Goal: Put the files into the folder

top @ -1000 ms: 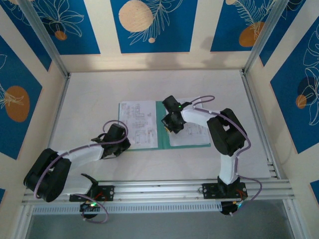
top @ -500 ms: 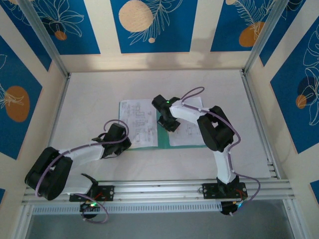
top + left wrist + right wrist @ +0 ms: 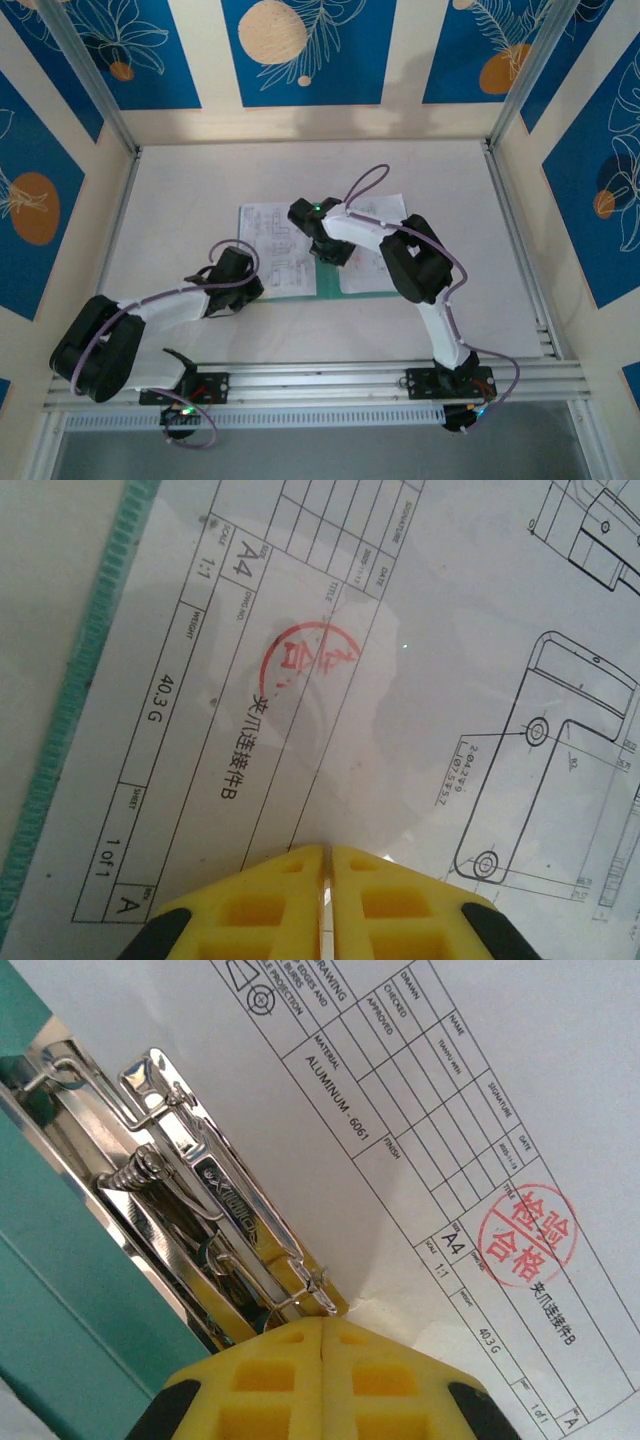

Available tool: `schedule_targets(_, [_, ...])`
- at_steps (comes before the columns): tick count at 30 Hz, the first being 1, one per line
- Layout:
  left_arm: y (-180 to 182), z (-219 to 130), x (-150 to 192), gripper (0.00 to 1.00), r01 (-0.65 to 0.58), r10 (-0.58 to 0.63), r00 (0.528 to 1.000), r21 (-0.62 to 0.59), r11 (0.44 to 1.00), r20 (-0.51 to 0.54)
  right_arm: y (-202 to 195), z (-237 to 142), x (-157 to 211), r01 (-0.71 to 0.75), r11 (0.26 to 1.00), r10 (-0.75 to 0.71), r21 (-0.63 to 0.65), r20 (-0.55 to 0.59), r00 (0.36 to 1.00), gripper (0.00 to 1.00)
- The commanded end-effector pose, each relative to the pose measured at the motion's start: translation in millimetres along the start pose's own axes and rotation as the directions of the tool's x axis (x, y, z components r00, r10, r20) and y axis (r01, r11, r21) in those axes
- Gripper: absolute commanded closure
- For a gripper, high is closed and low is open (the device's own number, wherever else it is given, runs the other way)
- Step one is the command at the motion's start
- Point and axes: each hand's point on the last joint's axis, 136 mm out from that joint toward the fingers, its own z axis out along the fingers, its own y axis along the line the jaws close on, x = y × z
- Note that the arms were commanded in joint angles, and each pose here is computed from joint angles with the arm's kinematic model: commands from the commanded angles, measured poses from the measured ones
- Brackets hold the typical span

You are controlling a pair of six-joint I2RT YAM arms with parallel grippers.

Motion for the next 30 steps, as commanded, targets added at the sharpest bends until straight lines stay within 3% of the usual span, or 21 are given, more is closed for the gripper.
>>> schedule_targets(1, [-5.9,-0.2,15.7,0.9,-0.024,0.026,0.996,0.027,0.999,-0.085,-34.0,58.0,89.3,0.133,0.975,-0.083,0.177,-0.267,0.96,1.0])
schedule_targets(14, [-13.5,-17.3,7.9,0.78,-0.052,0.054,0.997,0.045,0.998,-0.053,-46.8,64.3,96.6,0.179,0.945,-0.114,0.275,-0.237,0.965,1.0])
schedule_targets(18, [-14.0,-8.8,11.7,0.75,-0.05,0.054,0.994,0.047,0.998,-0.094,-54.3,70.9,99.9,0.184,0.934,-0.114,0.307,-0.234,0.965,1.0])
schedule_targets(30, [-2.9,18.1,23.3,0.78,-0.036,0.038,0.987,0.013,0.999,-0.156,-48.5,77.5,101.8,0.285,0.899,-0.228,0.332,-0.201,0.953,1.0])
